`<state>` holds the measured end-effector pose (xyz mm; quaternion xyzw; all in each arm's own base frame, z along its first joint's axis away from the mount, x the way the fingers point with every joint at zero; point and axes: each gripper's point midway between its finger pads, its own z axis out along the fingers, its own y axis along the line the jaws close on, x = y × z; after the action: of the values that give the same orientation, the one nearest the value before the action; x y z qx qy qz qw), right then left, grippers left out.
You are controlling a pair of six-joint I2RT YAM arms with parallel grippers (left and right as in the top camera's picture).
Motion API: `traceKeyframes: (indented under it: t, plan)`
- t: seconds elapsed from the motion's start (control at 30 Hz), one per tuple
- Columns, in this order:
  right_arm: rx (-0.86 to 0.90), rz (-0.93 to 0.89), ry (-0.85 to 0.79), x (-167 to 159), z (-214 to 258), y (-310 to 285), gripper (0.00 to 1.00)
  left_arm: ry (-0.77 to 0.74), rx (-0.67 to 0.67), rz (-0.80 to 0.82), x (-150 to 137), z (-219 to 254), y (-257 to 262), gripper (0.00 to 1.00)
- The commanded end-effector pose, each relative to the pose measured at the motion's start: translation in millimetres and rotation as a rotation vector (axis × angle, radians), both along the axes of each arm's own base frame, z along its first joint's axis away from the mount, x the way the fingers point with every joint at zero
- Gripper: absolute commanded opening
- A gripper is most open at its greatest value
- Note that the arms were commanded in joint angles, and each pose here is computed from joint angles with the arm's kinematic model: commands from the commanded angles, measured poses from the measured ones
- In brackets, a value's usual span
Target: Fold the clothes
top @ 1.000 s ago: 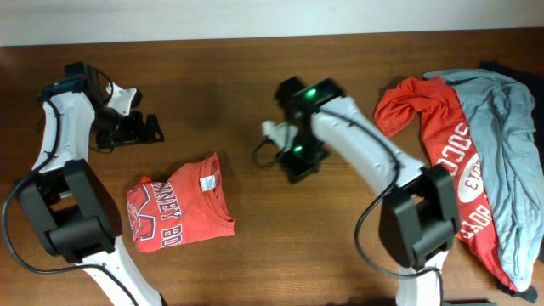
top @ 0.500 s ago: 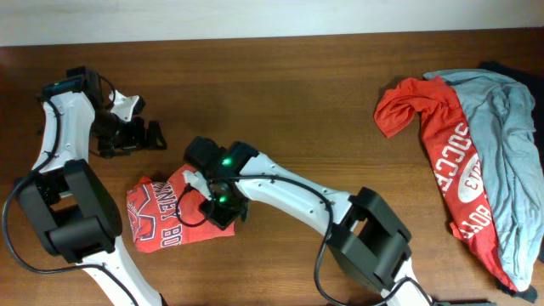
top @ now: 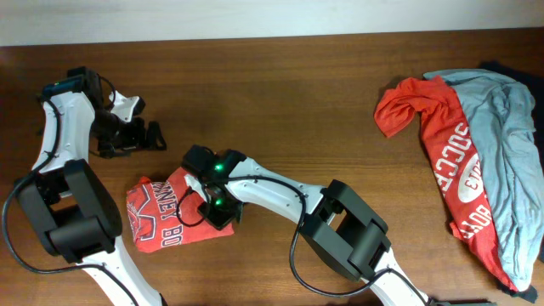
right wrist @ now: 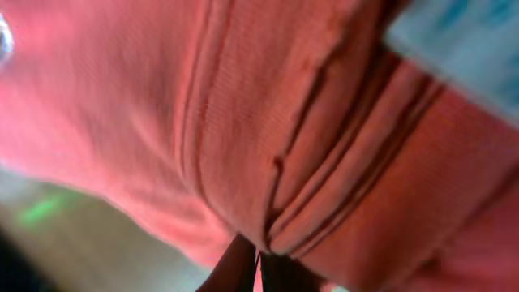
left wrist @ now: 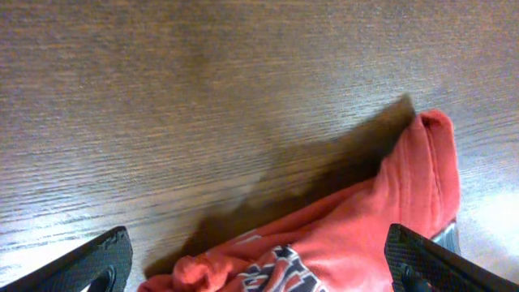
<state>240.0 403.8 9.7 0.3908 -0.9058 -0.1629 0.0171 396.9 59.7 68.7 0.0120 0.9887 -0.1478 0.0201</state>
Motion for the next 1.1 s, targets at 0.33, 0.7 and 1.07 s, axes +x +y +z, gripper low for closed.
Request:
traceKeyframes:
  t: [0.33,0.7,1.07]
  plan:
    - [-0.026,-0.188,-0.352,155.7,18.8,-60.8,0.35,0.089,-0.016,0.010,-20.2,1.5,-2.2,0.99]
    - [-0.119,-0.275,-0.406,180.0,157.1,-133.4,0.40,0.003,0.113,-0.009,0.3,-12.5,20.5,0.99]
    - [-0.173,-0.291,-0.346,170.6,157.1,-155.6,0.36,0.039,-0.097,-0.189,-5.0,-56.1,-30.6,0.99]
